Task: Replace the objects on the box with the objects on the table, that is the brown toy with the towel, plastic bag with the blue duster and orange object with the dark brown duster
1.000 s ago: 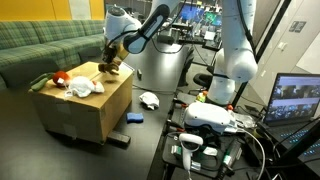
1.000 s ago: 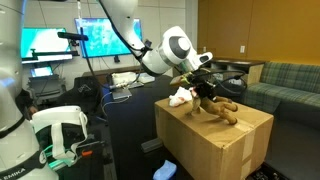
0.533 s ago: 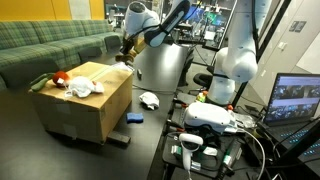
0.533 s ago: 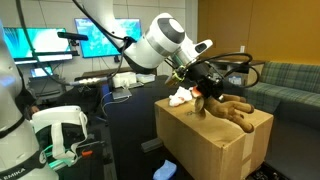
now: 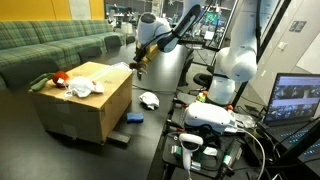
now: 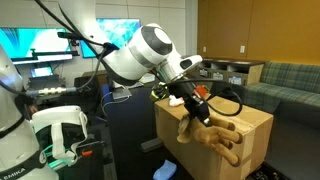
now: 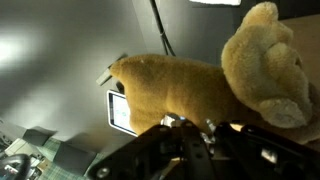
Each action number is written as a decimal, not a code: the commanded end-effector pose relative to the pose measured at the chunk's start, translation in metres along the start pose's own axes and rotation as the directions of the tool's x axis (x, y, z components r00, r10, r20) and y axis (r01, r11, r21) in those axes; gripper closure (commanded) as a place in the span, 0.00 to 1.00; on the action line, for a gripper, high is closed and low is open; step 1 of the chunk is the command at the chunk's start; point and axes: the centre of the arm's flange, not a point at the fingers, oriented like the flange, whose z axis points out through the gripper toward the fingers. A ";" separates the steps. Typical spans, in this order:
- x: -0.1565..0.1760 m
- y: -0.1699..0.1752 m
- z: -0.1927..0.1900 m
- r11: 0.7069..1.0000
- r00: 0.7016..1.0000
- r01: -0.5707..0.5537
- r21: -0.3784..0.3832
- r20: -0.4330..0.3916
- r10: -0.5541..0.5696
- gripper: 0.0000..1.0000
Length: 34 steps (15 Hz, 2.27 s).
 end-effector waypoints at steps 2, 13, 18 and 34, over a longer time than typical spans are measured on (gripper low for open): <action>-0.029 -0.019 0.019 0.999 0.997 0.031 0.018 0.063 -0.032 0.97; -0.067 -0.071 0.079 0.989 0.976 0.102 0.110 0.183 -0.121 0.97; -0.066 -0.085 0.094 0.987 0.978 0.092 0.134 0.176 -0.115 0.97; -0.050 -0.088 0.113 0.984 0.988 0.085 0.158 0.111 -0.103 0.00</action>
